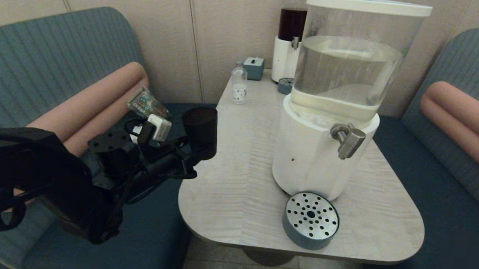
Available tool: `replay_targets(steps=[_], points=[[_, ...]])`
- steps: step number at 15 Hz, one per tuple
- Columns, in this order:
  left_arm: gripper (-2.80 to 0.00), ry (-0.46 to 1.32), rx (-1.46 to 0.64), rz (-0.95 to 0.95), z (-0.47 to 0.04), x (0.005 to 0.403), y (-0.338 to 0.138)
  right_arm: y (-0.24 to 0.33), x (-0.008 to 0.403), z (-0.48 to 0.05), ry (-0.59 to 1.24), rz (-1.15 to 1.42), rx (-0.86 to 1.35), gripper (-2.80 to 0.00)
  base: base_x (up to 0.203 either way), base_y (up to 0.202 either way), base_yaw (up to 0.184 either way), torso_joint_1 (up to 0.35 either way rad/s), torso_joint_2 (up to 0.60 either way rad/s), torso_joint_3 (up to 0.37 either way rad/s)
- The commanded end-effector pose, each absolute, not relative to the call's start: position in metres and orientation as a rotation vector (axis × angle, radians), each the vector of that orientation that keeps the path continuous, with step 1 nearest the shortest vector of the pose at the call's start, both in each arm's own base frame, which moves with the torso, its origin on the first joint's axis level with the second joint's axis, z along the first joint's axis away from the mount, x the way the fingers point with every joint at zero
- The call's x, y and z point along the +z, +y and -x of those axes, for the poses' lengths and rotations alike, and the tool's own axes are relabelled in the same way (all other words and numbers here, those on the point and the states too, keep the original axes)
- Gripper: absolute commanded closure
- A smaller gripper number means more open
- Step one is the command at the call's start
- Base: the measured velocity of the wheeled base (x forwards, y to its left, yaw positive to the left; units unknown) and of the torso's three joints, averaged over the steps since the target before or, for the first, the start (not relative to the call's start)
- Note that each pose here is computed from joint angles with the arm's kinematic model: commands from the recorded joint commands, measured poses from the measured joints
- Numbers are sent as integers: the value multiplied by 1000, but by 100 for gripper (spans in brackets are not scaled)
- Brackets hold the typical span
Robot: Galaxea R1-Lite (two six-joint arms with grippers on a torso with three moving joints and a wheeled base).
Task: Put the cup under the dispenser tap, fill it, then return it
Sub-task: Place the cup next to the water dispenser
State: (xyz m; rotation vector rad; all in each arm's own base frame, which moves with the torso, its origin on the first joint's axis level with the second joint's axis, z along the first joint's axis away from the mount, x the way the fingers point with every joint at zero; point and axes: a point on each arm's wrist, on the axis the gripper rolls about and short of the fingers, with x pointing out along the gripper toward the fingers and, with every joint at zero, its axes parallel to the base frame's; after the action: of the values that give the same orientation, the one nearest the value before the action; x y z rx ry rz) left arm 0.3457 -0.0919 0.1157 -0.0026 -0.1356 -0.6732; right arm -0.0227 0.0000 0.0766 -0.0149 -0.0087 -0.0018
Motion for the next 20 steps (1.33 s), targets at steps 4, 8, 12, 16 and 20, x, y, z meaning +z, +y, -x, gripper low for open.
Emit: replay_targets(steps=[4,8,12,16,20], points=[[0,-112,-649,3,-389,76,-92,0,76,22,-6,15,-2,0,0,0,0,0,0,0],[0,-103,-646,5,-414,48,-97,0,76,22,-6,15,-2,0,0,0,0,0,0,0],[0,-91,-643,7,-430,24,-101,0,76,22,-6,15,-2,0,0,0,0,0,0,0],[0,-82,-643,8,-431,17,-101,0,76,22,-6,15,-2,0,0,0,0,0,0,0],[-280,-81,-643,1,-430,18,-101,0,76,22,-6,15,0,0,0,0,0,0,0,0]])
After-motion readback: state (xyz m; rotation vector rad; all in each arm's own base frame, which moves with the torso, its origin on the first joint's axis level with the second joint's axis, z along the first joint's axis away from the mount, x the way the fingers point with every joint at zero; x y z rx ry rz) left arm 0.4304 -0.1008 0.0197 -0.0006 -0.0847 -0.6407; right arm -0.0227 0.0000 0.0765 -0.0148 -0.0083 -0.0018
